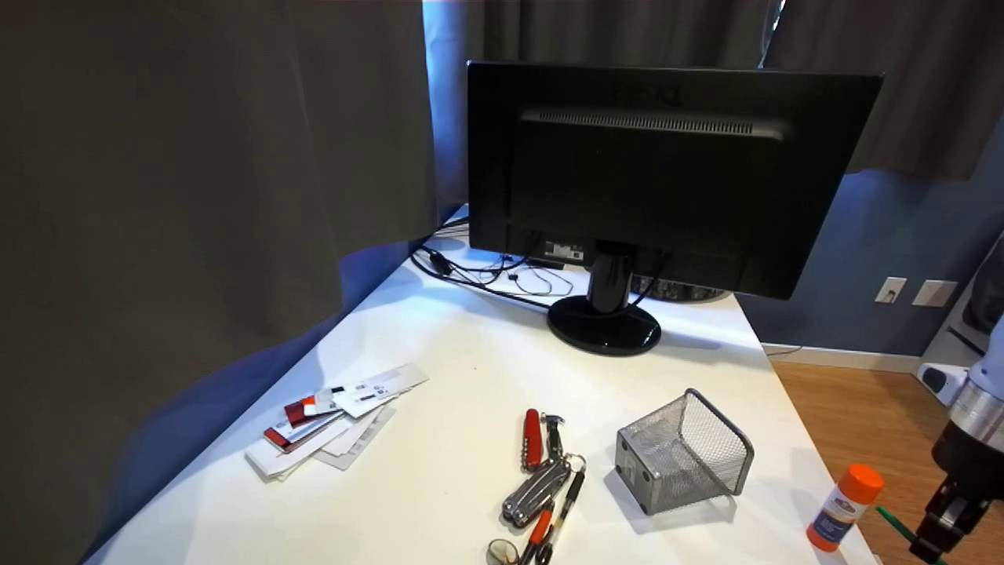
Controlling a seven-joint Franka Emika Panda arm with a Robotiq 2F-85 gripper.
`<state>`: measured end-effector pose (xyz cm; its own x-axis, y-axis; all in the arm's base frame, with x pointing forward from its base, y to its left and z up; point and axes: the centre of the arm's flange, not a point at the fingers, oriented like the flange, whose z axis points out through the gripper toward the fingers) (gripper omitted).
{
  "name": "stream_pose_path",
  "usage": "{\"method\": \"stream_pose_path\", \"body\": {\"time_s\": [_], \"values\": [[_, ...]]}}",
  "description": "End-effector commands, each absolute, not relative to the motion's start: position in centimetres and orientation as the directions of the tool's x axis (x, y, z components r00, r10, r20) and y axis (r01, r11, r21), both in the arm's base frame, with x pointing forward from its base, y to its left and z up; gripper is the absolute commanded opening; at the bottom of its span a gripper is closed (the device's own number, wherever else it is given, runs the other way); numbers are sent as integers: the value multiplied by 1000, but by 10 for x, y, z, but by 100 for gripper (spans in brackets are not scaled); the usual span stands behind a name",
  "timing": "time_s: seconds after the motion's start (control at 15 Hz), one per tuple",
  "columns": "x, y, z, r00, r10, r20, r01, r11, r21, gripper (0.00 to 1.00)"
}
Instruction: Remove the green pen from the drawer
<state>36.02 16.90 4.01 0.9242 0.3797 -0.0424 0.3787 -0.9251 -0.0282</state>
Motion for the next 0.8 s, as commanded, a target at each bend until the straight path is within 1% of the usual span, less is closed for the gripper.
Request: {"method": "stream_pose_path", "body": {"time_s": [0.0, 0.4, 0.73], "values": [[362, 177, 83, 916, 401, -24, 401, -916, 24, 3], [375, 190, 132, 899, 435, 54, 434, -901, 20, 3], [387, 209, 153, 883, 466, 55, 466, -885, -3, 3]]}}
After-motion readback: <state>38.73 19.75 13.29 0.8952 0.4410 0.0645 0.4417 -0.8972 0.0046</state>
